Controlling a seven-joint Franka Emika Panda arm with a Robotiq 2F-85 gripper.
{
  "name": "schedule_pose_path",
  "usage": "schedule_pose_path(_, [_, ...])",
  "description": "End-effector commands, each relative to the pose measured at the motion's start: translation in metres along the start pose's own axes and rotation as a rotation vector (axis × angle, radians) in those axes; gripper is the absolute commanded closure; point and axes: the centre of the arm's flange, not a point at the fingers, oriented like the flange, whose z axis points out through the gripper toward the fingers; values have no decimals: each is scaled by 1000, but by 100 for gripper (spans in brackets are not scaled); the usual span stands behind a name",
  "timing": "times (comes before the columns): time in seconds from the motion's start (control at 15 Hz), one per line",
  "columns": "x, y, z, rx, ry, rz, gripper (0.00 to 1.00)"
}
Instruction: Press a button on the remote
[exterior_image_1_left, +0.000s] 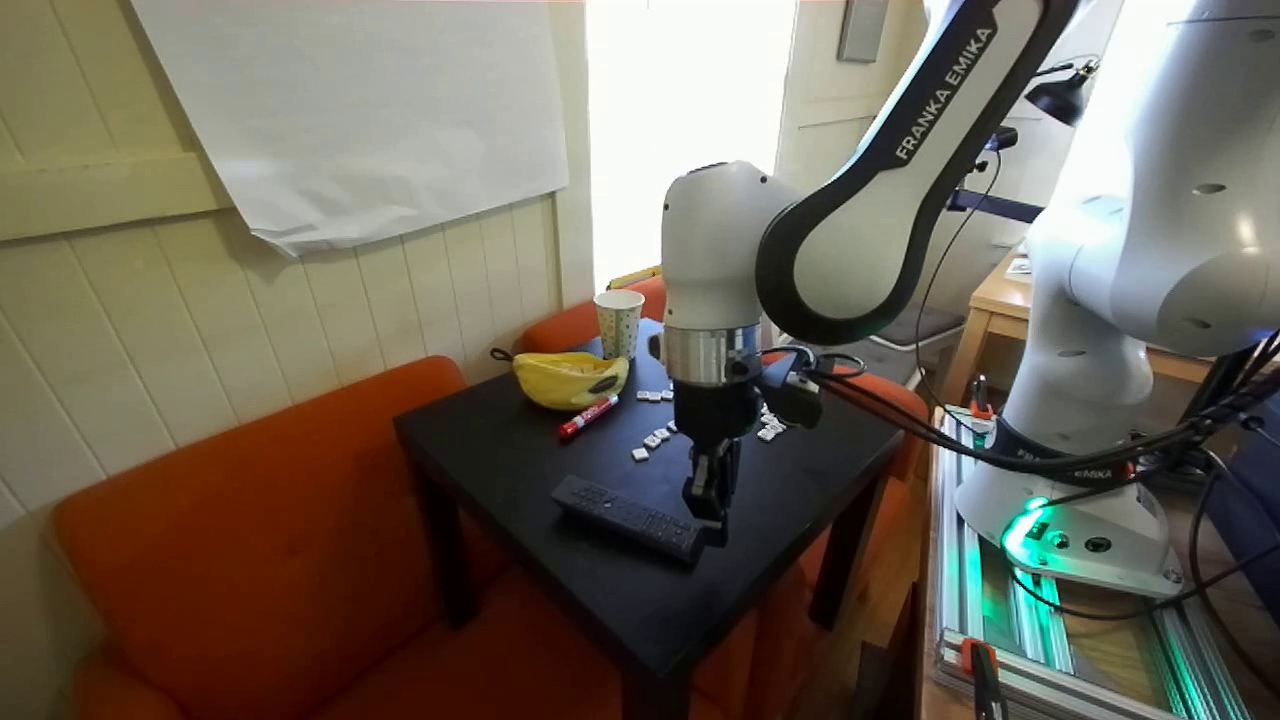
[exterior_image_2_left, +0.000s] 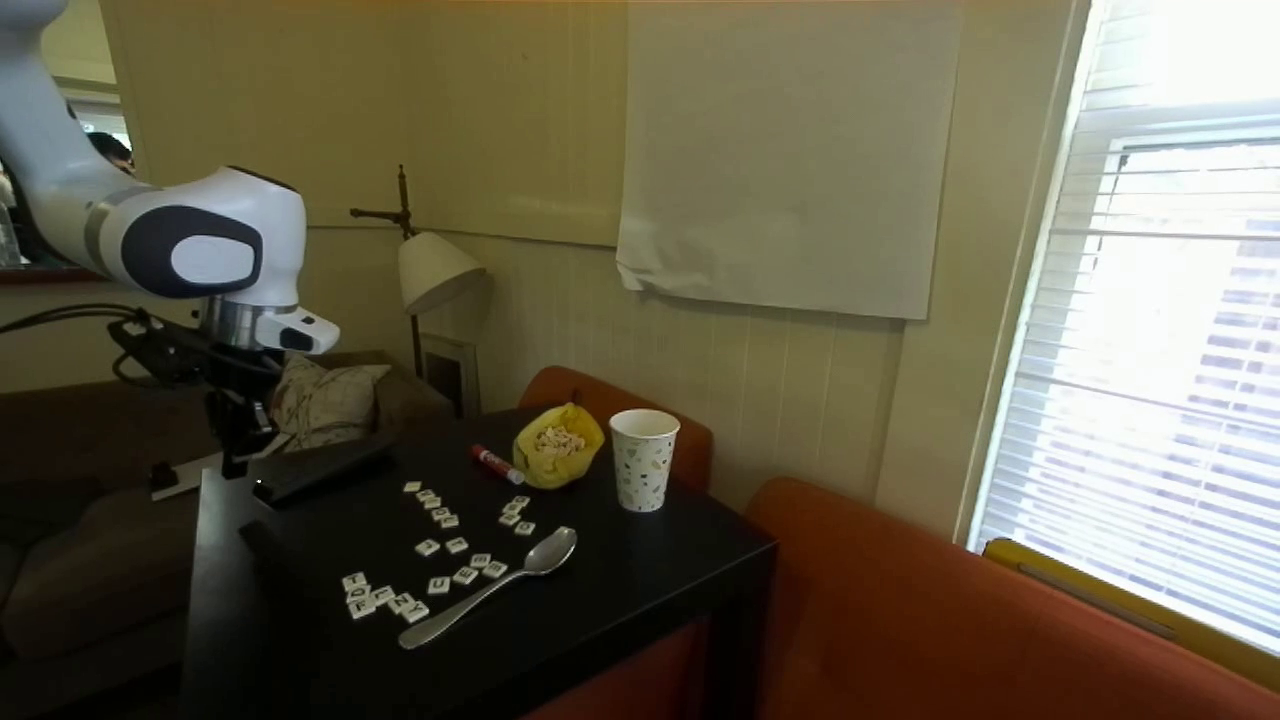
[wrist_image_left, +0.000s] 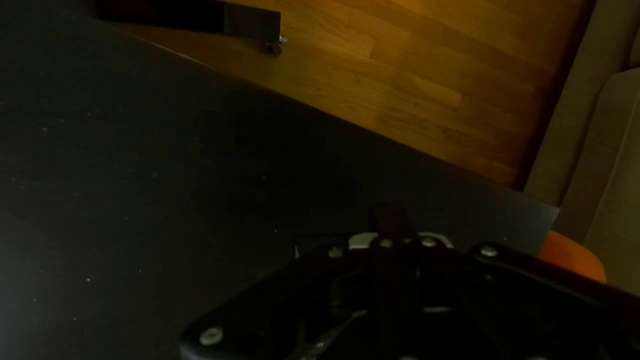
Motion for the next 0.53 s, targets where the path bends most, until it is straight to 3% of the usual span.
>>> schedule_pose_path(0.0, [4,-8,13,-5,45,20,100])
schedule_pose_path(0.47, [5,-4,11,-25,97,65,100])
